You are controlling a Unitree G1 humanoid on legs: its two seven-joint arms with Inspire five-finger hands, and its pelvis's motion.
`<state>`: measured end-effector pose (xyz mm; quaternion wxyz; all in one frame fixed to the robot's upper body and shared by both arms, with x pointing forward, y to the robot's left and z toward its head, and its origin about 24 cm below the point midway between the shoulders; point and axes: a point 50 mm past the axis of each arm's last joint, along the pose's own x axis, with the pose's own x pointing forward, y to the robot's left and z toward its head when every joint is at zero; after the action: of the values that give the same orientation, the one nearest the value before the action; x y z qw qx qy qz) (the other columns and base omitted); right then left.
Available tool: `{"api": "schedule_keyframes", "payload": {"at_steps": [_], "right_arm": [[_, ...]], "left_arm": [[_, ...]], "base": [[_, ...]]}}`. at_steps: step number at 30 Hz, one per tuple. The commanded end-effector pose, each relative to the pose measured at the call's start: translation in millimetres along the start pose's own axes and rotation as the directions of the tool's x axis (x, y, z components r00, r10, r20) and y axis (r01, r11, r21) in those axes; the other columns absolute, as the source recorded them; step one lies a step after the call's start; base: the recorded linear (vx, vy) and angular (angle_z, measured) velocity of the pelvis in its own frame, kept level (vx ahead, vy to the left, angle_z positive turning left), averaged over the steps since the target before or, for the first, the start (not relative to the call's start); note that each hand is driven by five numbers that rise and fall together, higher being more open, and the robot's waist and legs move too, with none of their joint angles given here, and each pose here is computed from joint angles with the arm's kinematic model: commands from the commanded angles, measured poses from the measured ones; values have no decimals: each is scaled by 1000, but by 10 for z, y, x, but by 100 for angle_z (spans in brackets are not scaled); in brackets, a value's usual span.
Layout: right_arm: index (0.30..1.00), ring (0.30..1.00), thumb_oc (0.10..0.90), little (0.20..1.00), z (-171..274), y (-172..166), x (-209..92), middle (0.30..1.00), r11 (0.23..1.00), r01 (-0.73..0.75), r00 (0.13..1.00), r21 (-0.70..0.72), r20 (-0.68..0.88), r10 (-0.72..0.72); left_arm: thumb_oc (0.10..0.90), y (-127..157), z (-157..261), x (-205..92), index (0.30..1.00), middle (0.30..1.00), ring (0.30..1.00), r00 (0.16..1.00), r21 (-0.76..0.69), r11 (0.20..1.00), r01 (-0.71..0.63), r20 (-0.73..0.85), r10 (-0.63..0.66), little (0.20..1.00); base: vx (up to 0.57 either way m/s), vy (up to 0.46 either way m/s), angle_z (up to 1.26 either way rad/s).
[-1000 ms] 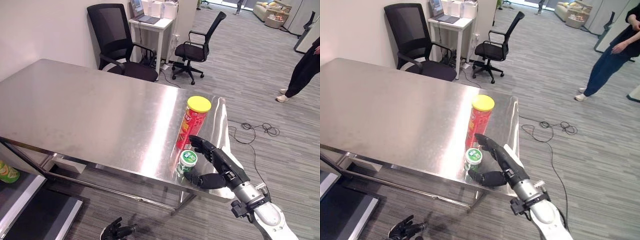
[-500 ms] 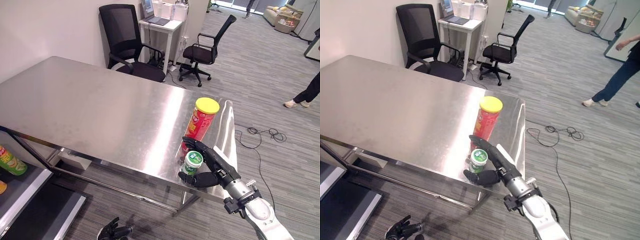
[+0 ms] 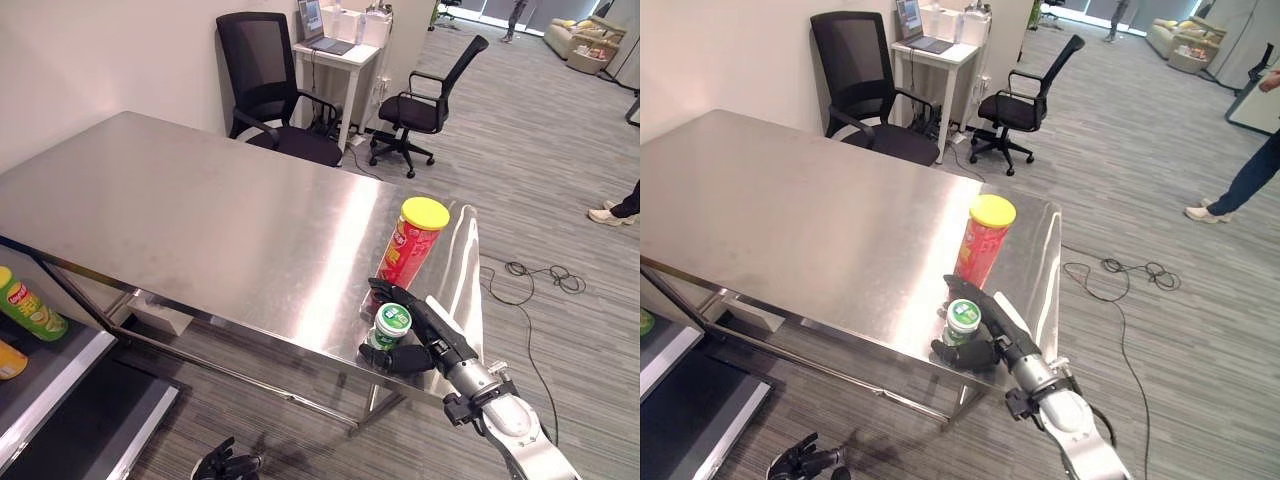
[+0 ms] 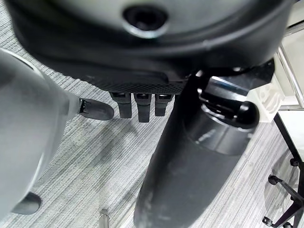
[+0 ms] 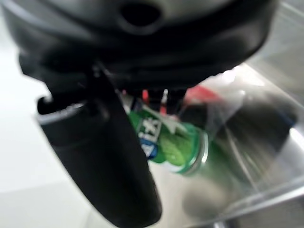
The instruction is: Put the goods on the table back onto the shelves and tidy them up.
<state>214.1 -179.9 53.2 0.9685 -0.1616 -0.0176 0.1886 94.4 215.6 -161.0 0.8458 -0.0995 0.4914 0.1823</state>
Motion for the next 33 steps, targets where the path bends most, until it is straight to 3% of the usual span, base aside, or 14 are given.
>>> {"api": "schedule_keyframes", "payload": {"at_steps": [1, 7, 8, 10, 11, 29, 33], "right_arm": [[900, 900, 800, 900, 444, -258, 249, 900, 992, 115, 966, -42, 239, -102], [900, 900, 800, 900, 451, -256, 287, 900, 992, 123, 964, -28, 243, -113], [676, 676, 651, 676, 440, -257, 293, 676, 992, 126, 965, -29, 237, -115], [328, 328, 419, 328, 422, -255, 294, 328, 991, 129, 966, -27, 230, -119], [300, 300, 400, 300, 411, -250, 296, 300, 991, 130, 967, -26, 225, -121], [300, 300, 400, 300, 316, -278, 228, 300, 983, 175, 969, -57, 189, -161], [300, 300, 400, 300, 514, -329, 209, 300, 978, 189, 948, -86, 276, -159]], "left_arm": [[800, -187, 202, 55, 900, 900, 900, 997, 22, 999, 42, 58, -43, 900], [800, -180, 183, 50, 900, 900, 900, 998, 19, 999, 37, 54, -38, 900], [800, -177, 177, 49, 900, 900, 900, 998, 20, 999, 37, 52, -38, 900], [800, -170, 176, 48, 900, 900, 900, 998, 19, 999, 33, 52, -34, 900], [800, -169, 175, 48, 900, 900, 900, 998, 19, 999, 33, 52, -34, 900], [800, -173, 139, 35, 900, 900, 900, 998, 66, 997, 39, 51, -42, 900], [800, -178, 180, 44, 900, 900, 900, 997, 78, 997, 28, 65, -33, 900]], "base": [[0, 0, 0], [12, 6, 4], [0, 0, 0], [0, 0, 0], [9, 10, 7], [4, 2, 1], [-8, -8, 0]]}}
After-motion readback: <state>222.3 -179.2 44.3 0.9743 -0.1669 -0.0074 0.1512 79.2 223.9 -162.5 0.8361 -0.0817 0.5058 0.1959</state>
